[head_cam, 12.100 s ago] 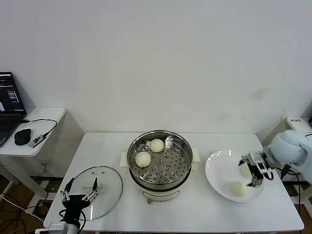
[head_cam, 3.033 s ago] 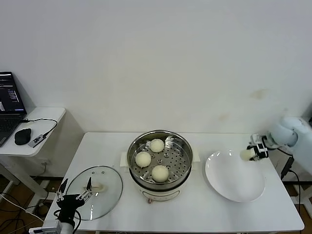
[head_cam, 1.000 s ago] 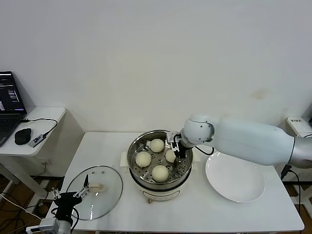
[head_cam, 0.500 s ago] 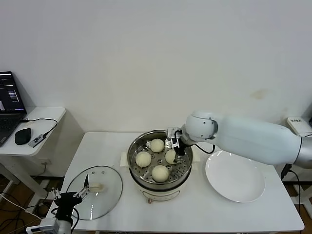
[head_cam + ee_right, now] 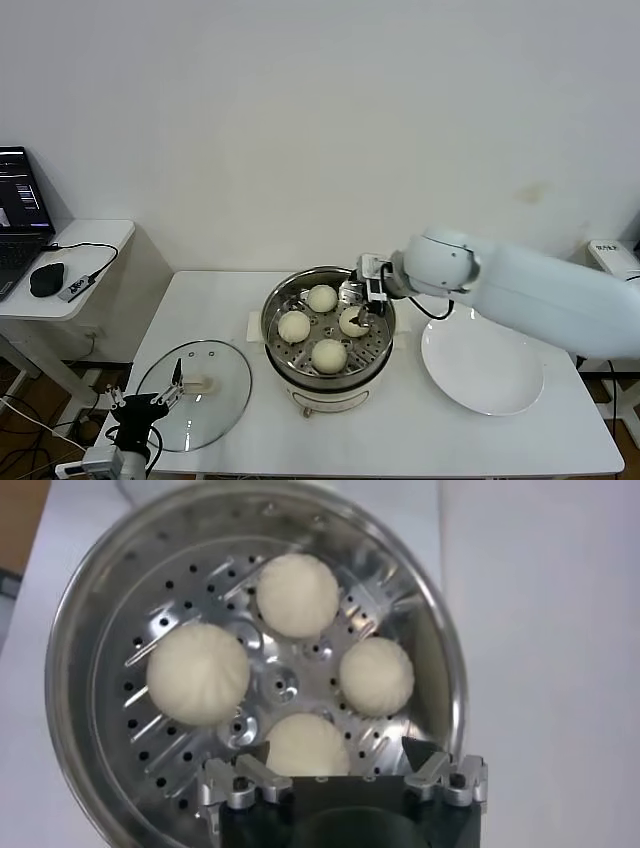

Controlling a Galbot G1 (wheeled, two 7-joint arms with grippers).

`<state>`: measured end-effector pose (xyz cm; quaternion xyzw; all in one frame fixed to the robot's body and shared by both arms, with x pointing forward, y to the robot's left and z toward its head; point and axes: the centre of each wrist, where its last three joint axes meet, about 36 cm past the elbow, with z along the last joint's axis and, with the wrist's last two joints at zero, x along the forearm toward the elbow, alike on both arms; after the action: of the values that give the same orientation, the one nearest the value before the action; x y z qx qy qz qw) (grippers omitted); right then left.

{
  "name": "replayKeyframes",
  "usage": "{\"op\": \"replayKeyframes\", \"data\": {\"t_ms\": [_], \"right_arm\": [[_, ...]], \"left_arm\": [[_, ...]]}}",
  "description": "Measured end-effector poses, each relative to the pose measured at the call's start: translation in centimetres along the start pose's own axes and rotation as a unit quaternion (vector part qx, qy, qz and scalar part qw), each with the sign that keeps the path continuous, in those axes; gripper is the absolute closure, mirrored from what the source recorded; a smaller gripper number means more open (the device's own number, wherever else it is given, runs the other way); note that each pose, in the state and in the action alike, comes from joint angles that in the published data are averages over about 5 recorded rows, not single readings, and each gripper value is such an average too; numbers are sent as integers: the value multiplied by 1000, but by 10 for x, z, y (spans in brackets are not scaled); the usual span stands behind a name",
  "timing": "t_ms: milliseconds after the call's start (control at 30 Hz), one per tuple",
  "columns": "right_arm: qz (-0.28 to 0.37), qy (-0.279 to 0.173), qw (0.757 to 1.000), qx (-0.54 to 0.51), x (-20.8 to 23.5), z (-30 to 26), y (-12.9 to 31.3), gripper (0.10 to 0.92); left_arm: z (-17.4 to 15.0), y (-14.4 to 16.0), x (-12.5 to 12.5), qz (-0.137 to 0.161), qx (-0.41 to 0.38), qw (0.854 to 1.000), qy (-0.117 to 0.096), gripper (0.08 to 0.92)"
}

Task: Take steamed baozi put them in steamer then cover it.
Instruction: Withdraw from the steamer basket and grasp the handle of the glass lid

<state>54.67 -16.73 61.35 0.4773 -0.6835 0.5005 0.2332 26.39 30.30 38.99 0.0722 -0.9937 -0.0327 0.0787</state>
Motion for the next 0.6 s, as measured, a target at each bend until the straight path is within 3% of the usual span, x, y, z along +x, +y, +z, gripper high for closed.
{"op": "replayKeyframes", "data": {"t_ms": [300,600], "right_arm": [[119,-117,985,-49,-4,40,44,200],[233,-259,929,-125,-16,74,90,200]], "left_arm": [[4,-2,0,2,-1,1000,4,177],[6,-3,-2,2,-3,1000,1,177]]}}
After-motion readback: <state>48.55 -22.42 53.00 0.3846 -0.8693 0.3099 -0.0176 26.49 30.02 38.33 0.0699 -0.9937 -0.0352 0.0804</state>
